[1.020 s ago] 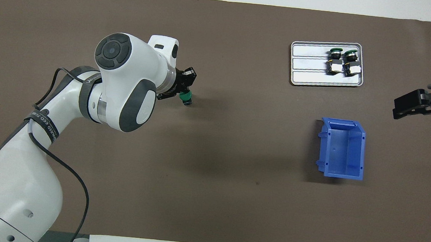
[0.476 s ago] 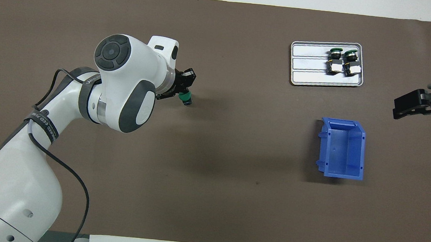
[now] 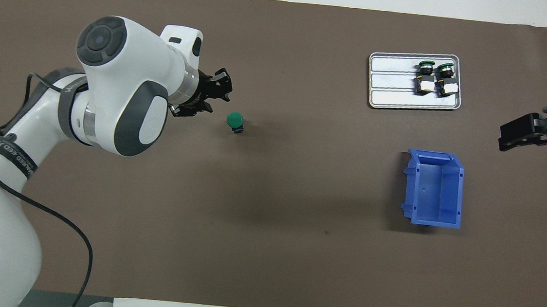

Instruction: Place and press button with both arms

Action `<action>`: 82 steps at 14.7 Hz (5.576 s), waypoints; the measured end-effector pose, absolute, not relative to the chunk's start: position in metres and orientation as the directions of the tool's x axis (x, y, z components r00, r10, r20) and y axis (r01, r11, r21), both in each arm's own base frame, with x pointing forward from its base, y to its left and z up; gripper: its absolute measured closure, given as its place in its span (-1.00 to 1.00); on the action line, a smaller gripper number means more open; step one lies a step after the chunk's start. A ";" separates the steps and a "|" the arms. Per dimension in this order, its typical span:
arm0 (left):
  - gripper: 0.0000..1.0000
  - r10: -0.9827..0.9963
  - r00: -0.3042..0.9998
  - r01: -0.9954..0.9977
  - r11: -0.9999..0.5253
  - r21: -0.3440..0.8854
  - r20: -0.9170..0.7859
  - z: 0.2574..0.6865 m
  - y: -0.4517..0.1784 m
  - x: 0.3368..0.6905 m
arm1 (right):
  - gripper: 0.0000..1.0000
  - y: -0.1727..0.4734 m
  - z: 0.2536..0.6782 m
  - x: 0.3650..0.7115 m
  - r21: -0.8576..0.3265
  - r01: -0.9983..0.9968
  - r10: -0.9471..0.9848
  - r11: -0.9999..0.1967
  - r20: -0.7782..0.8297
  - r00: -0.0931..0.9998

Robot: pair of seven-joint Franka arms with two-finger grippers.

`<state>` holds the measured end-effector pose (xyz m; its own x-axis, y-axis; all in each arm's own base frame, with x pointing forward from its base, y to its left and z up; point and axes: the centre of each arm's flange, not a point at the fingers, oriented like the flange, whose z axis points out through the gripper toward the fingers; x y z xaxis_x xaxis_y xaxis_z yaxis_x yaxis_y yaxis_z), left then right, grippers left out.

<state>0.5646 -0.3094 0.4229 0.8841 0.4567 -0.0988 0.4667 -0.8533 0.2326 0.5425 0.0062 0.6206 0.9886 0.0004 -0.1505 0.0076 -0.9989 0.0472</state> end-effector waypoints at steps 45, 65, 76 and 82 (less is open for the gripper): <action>-1.00 0.172 0.957 0.177 -0.984 0.001 -0.234 0.591 -0.022 0.537 | -0.98 0.495 0.423 0.560 -0.030 0.047 0.043 -0.998 0.134 0.990; -1.00 0.121 0.971 0.118 -0.993 -0.024 -0.206 0.599 -0.012 0.534 | 0.39 0.466 0.331 0.572 -0.030 0.129 0.123 -0.991 0.137 0.983; -1.00 0.062 0.979 0.060 -0.998 -0.017 -0.194 0.601 -0.014 0.535 | 0.39 0.189 0.417 0.645 0.081 0.154 0.161 -0.985 0.086 0.983; -1.00 0.060 0.979 0.058 -0.998 -0.016 -0.192 0.601 -0.014 0.535 | 0.39 0.151 0.404 0.648 0.089 0.121 0.126 -0.989 0.046 0.991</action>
<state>0.5346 -0.0141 0.6014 0.9795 0.0602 -0.1925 0.0582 -0.9982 -0.0162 0.6479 0.1514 0.4044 0.9910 0.1256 0.0464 0.1212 -0.9886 0.0888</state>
